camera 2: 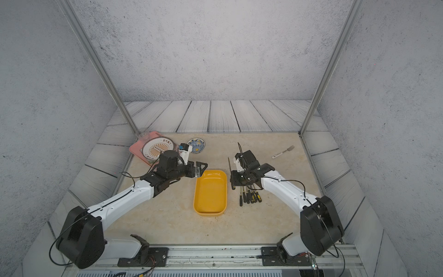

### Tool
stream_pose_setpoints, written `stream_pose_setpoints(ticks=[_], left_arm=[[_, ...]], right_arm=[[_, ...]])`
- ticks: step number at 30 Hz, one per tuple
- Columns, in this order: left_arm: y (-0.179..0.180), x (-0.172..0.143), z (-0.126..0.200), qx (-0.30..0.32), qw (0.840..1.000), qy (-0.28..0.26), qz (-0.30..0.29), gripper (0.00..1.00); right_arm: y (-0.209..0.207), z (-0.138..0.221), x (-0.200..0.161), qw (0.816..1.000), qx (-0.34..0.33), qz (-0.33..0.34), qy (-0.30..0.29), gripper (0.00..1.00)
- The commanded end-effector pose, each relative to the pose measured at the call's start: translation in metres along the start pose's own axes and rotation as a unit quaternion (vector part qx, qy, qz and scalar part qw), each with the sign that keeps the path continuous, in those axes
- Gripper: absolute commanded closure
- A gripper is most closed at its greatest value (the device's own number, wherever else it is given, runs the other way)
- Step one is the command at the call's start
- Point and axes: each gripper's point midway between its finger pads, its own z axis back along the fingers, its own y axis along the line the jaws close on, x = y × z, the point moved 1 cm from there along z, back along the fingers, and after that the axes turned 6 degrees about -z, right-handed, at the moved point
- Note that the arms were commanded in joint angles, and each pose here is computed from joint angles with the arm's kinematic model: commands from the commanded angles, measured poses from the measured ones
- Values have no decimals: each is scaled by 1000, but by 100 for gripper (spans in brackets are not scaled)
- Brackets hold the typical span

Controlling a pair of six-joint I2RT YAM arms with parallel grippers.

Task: Put the file tool into the storage box
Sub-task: Pick up the file tool from the center of the board, then place the file tool in the storage box.

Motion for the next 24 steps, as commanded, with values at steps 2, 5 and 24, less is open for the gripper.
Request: stream_pose_setpoints(ticks=[2,5,24], left_arm=[[-44,25,-12,-89,996,-25,6,2],[-58,17,-27,-106,994,-4,2,2],[-69,-29,-65,-128,988,80,30,100]], right_arm=[[35,7,-12,993,105,39,28,100],[41,8,-11,991,121,44,28,100],[42,20,-12,991,123,54,11,100]])
